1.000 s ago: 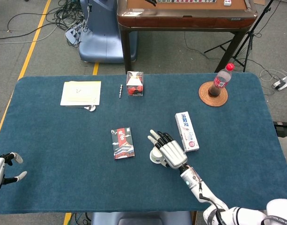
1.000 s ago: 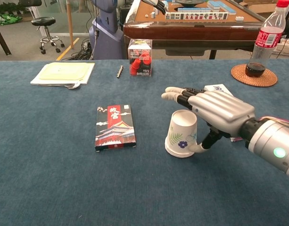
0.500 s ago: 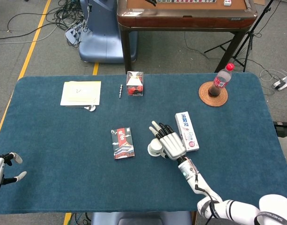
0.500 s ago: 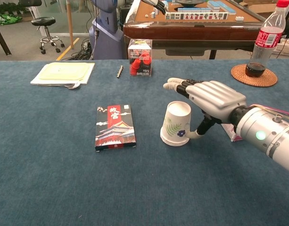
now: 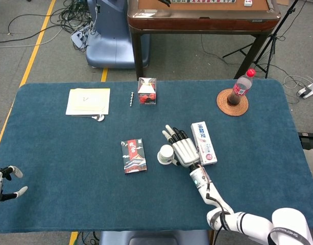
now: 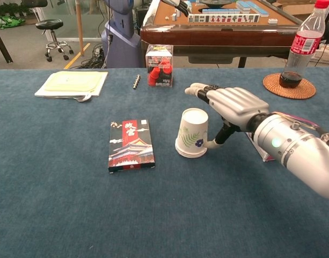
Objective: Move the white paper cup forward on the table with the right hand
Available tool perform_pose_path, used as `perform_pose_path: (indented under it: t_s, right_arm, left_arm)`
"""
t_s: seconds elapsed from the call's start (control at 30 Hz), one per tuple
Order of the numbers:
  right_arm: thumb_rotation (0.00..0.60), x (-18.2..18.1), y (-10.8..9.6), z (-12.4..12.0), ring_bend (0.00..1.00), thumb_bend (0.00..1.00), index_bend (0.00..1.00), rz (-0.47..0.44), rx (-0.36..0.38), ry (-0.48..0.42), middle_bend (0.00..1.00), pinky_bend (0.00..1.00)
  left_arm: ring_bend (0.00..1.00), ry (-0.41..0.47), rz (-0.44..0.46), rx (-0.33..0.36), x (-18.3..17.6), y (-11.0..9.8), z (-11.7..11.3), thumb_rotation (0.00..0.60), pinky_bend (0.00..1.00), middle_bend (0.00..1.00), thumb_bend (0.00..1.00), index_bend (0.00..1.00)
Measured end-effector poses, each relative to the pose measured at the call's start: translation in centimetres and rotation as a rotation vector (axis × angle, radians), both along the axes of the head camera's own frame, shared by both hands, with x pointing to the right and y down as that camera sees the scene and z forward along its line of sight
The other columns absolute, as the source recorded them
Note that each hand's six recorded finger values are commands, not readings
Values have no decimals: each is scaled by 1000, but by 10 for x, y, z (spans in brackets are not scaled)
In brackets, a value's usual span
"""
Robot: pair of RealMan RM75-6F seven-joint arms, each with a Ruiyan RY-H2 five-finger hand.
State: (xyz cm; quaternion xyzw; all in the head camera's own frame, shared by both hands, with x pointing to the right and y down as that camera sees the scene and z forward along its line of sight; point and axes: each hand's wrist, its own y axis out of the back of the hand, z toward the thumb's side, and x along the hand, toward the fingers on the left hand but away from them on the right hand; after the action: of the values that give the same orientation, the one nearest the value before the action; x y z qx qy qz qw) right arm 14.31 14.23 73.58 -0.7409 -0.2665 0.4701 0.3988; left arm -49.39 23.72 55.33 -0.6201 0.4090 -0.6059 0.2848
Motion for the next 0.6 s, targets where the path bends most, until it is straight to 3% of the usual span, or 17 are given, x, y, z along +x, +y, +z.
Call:
perform_pose_path:
  t_s: [0.3, 0.6]
  right_arm:
    - [600, 10, -7, -10, 0, 0, 0, 26, 28, -10, 0, 146]
    - [600, 48, -4, -46, 0, 0, 0, 4, 66, 39, 4, 146]
  left_arm:
    - [517, -6, 3, -7, 0, 1, 2, 600, 610, 503, 162, 538]
    - [517, -15, 14, -11, 2, 1, 3, 600, 610, 503, 162, 539]
